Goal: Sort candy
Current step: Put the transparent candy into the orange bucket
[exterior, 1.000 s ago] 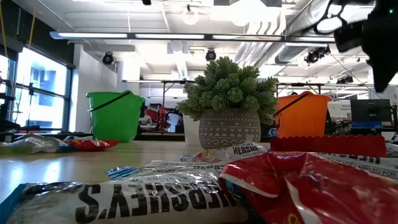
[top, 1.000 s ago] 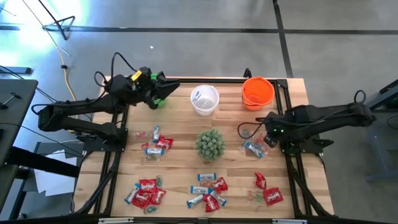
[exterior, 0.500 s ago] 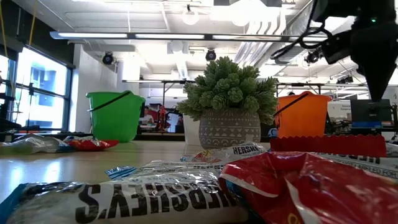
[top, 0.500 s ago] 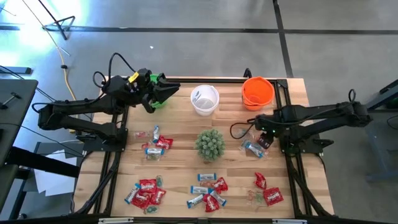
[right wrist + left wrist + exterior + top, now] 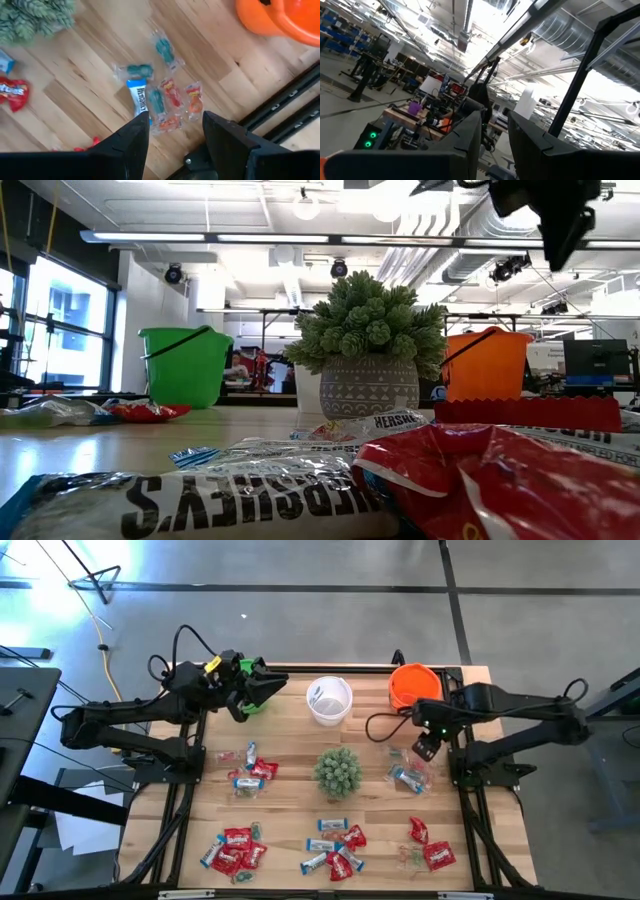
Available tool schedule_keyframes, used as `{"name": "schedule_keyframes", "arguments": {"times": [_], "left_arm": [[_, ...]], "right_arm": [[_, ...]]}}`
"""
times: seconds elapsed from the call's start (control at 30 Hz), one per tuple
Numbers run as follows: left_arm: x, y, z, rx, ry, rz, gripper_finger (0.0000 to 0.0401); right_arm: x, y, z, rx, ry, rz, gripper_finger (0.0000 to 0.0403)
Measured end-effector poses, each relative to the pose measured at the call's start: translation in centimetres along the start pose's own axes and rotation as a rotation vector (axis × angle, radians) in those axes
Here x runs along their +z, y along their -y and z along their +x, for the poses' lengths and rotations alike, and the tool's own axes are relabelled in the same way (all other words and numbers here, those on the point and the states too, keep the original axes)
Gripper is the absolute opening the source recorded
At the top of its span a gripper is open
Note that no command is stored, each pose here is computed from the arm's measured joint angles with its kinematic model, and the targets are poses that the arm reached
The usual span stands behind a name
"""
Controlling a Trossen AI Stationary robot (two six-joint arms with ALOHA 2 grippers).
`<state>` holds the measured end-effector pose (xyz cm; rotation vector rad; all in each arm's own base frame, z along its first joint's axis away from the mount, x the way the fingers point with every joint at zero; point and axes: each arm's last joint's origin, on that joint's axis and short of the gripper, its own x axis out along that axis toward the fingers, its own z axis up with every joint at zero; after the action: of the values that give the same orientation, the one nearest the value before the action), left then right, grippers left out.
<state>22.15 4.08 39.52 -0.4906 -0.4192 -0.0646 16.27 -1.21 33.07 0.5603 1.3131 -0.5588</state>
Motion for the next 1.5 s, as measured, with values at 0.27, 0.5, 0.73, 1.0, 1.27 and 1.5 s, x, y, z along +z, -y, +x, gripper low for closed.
{"name": "schedule_keyframes", "arguments": {"times": [0.27, 0.5, 0.73, 1.0, 1.27, 1.5], "left_arm": [[0.0, 0.0, 0.0, 0.000, 0.000, 0.000, 0.0082], [-0.2, -0.1, 0.0, 0.000, -0.022, -0.003, 0.0082], [-0.5, -0.3, 0.0, 0.022, -0.057, -0.009, 0.0082], [-0.6, -0.3, 0.0, 0.026, -0.066, 0.023, 0.0082], [-0.6, -0.3, 0.0, 0.026, -0.065, 0.023, 0.0082], [-0.6, -0.4, 0.0, 0.034, -0.061, 0.024, 0.0082]], "right_arm": [[2.4, -1.2, 0.9, 0.017, -0.187, -0.139, 0.0181], [3.5, -1.2, 2.2, -0.004, -0.231, -0.158, 0.0181], [2.9, 0.3, 5.7, -0.154, -0.322, -0.136, 0.0181], [1.1, 1.5, 11.3, -0.153, -0.399, -0.104, 0.0181], [-0.7, 2.3, 15.8, -0.116, -0.393, -0.044, 0.0181], [-1.7, 2.7, 18.5, -0.090, -0.329, 0.009, 0.0181]]}}
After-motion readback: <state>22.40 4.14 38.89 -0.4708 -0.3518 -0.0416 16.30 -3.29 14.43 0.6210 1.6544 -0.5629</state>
